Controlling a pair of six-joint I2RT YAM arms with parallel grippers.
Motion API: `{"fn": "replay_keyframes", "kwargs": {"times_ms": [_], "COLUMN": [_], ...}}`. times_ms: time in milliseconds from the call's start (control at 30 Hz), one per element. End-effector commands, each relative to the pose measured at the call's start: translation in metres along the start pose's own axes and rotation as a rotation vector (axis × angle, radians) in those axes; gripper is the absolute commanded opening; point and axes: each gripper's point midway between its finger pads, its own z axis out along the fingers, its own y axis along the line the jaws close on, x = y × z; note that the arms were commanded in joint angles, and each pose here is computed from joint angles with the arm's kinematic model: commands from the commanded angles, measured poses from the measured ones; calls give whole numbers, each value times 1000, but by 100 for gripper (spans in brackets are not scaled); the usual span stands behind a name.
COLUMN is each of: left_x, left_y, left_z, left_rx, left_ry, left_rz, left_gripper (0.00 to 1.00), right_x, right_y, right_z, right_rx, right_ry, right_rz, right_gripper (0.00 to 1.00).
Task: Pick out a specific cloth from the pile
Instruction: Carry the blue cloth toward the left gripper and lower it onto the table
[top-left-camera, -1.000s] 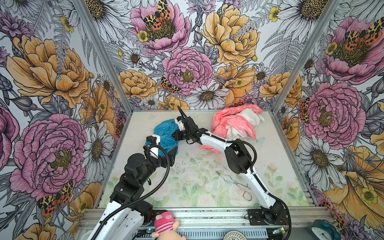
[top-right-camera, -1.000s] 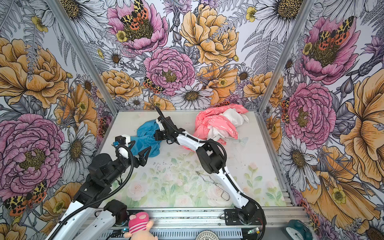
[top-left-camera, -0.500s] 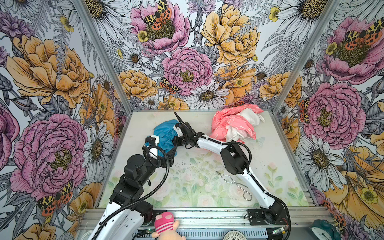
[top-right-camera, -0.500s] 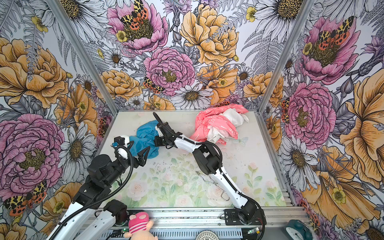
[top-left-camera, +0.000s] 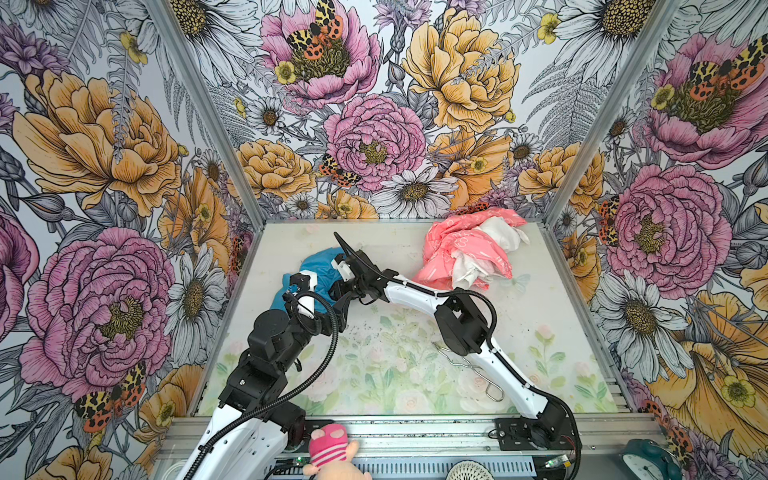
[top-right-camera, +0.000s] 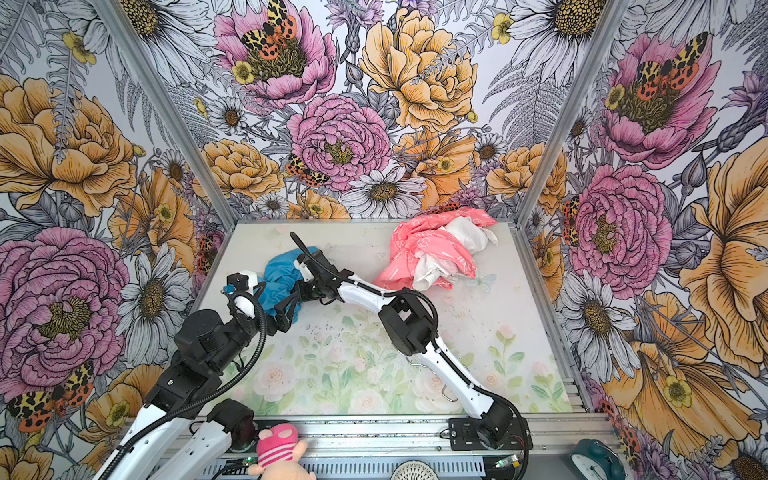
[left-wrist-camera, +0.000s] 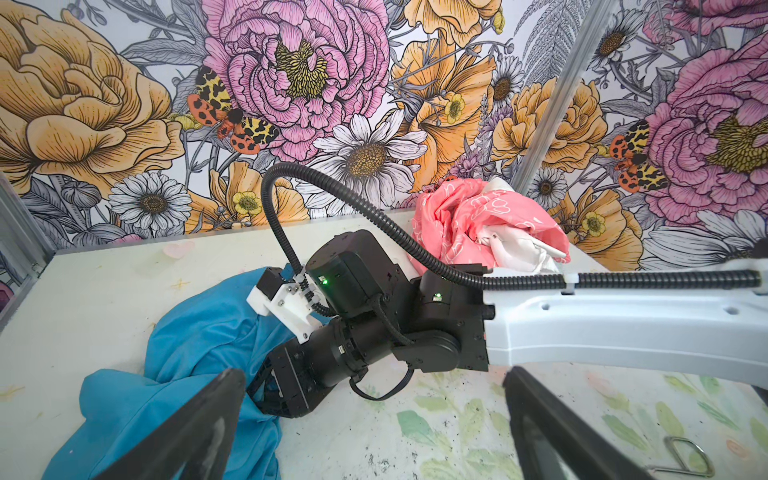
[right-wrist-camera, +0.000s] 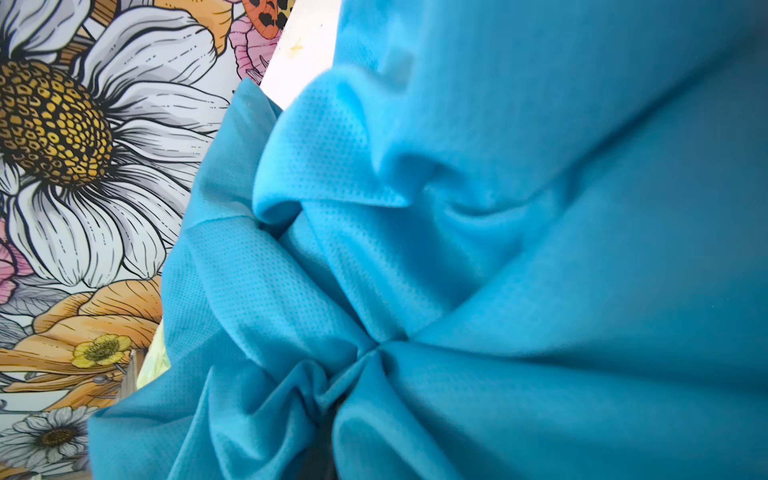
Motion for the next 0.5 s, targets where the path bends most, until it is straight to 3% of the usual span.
{"fn": "replay_keyframes", "kwargs": {"times_ms": [0,467], "left_x": [2,-1], "left_y": [5,10], "left_z": [-2,-6], "left_rx": [-28,-50], "left_ry": [-5,-25], "left_rz": [14,14], "left_gripper": [99,98], "right_x": [-30,-80], "right_y": [23,85], "right_z": [-28,-111], "right_rx": [-12,-14], "right_ry": [-60,-211], "right_rz": [-42,-165], "right_gripper": [35,68]}}
